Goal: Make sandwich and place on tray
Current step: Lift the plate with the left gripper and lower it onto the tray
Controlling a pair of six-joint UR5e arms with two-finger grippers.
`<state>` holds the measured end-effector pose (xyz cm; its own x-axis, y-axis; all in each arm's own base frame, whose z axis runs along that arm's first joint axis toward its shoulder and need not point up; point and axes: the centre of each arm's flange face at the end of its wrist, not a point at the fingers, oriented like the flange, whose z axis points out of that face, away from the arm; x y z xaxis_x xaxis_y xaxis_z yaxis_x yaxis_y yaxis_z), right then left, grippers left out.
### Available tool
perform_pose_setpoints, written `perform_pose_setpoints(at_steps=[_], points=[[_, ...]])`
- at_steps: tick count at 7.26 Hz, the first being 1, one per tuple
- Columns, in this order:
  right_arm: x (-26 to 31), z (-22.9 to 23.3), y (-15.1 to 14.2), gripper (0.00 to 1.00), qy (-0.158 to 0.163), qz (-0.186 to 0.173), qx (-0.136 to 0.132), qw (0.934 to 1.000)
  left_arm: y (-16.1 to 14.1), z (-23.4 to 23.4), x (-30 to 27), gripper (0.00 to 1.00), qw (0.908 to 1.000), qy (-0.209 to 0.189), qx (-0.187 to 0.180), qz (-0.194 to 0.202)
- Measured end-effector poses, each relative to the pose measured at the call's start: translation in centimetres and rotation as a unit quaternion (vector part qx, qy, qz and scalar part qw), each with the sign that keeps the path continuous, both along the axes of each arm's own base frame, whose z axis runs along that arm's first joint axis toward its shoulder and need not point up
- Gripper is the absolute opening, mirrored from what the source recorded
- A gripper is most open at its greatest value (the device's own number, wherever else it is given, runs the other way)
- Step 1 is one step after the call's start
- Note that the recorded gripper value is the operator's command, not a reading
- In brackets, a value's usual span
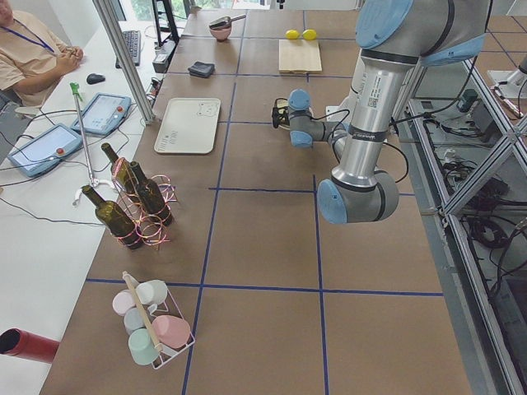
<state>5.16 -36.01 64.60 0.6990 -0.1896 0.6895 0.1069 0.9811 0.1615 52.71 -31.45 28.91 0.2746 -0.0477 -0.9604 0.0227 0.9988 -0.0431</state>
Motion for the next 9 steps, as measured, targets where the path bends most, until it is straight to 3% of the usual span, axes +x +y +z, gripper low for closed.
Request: perform_pose_setpoints(at_steps=[3, 5, 9], points=[[0.0, 0.1, 0.1, 1.00, 0.001, -0.002, 0.000, 1.0000, -7.9, -0.3, -5.7, 0.00, 0.9997, 0.005, -0.018, -0.012], [0.0, 0.4, 0.3, 1.00, 0.001, -0.002, -0.003, 1.0000, -14.5, -1.3, -7.8, 0.00, 0.9994, -0.017, -0.002, -0.031], [0.7, 0.8, 0.5, 1.00, 0.006, 0.003, -0.003, 1.0000, -28.3, -4.0, -7.2, 0.00, 0.9956, -0.061, 0.008, -0.071]])
